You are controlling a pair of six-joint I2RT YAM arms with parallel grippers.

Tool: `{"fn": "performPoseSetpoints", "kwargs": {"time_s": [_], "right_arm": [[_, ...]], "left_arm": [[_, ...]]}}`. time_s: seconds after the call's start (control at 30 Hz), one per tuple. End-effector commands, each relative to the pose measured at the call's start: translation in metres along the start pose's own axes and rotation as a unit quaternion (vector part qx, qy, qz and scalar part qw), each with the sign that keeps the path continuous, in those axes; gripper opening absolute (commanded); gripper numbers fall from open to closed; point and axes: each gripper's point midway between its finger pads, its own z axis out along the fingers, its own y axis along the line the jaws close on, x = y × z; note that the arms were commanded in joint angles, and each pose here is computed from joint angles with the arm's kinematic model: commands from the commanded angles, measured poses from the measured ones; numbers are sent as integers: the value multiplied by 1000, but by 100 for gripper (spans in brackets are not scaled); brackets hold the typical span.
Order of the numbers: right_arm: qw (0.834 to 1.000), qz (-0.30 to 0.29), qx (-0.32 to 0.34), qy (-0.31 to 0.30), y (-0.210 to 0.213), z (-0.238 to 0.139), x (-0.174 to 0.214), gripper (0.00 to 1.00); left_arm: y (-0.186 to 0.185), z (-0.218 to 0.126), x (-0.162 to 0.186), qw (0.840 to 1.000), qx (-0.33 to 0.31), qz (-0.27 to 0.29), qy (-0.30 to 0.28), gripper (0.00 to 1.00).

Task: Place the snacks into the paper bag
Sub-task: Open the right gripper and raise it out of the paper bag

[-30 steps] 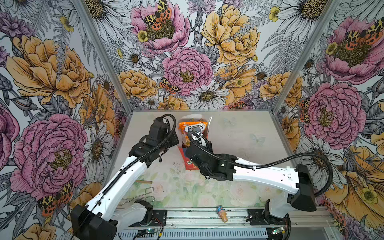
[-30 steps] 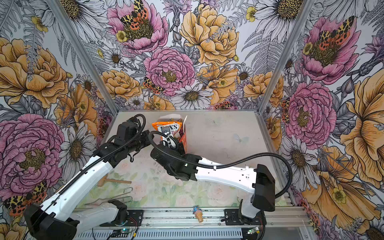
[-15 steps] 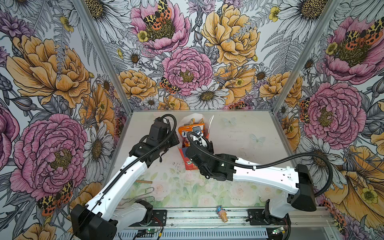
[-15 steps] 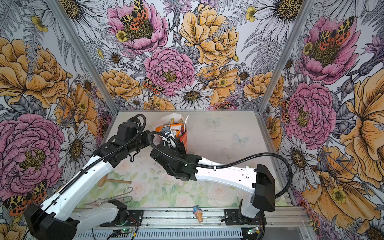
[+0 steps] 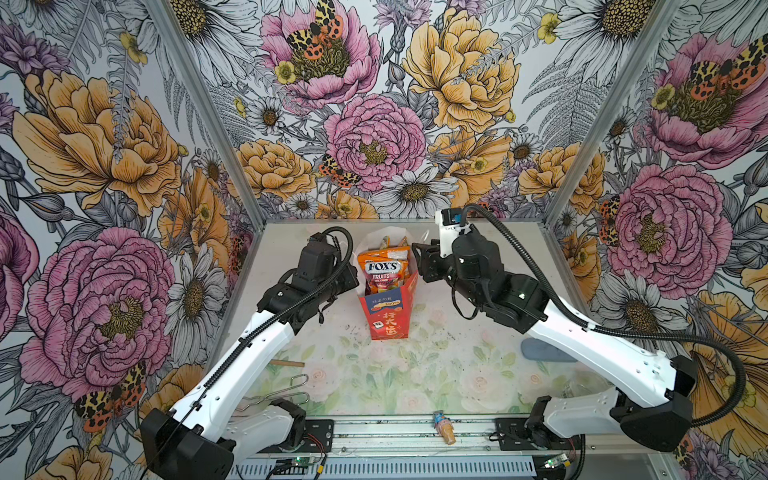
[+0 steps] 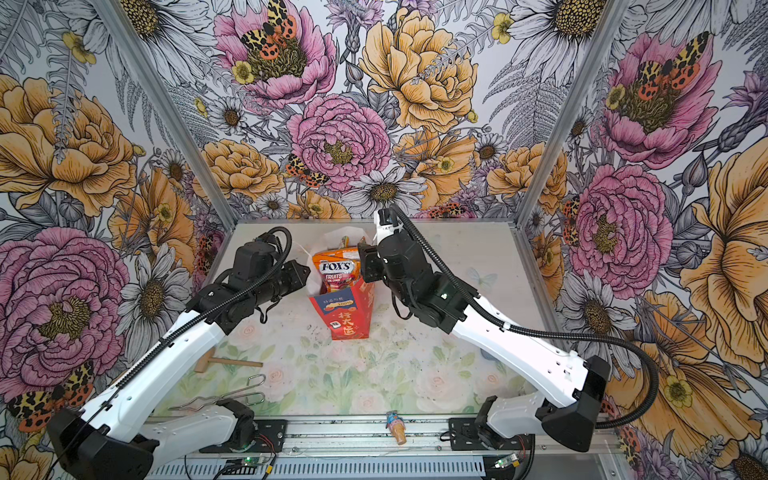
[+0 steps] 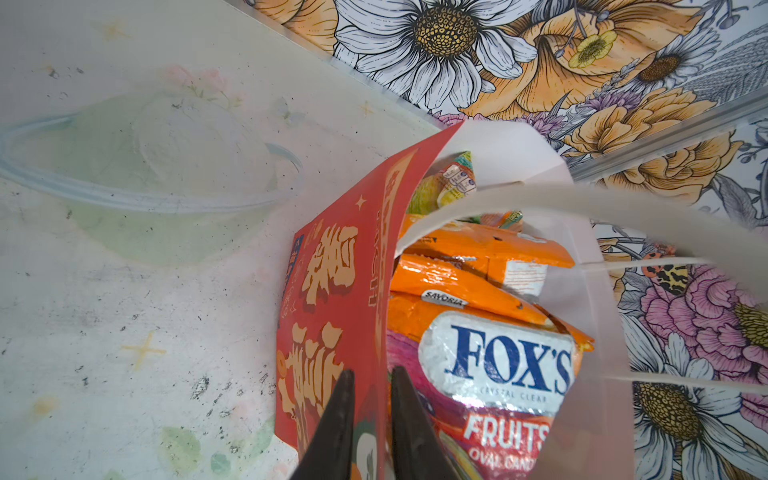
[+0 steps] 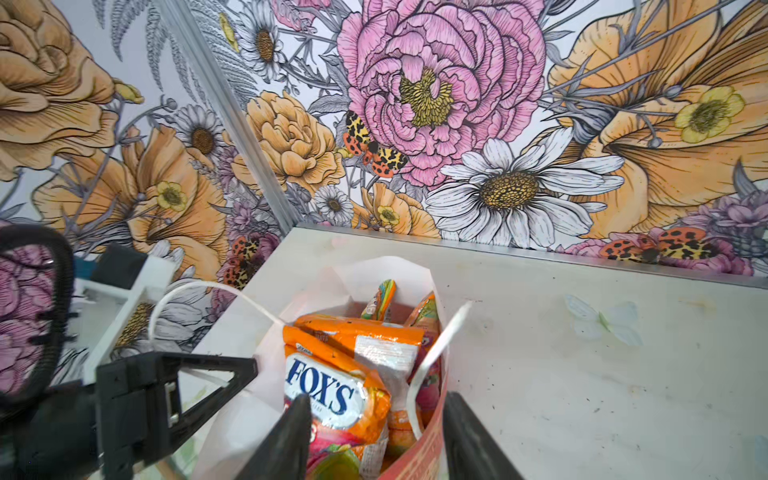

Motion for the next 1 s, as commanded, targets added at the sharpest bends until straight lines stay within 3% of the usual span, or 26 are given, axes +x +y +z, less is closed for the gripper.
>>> {"fn": "performPoseSetpoints", "kwargs": {"time_s": [0.0, 0.27, 0.63, 0.97], "right_arm": [[999, -10, -39, 33, 2, -7, 9, 53], [999, 30, -4, 28, -44, -16, 11, 54], [999, 28, -1, 37, -56, -14, 19, 55], [998, 35, -14, 57, -71, 5, 22, 55]], "left_arm": [[-9, -11, -9, 1000, 14, 8, -15, 30], [-11, -18, -10, 1000, 23, 6, -19, 37], [-18, -55, -26, 997, 56, 6, -61, 49], [9, -80, -49, 994, 58, -10, -96, 63]]}}
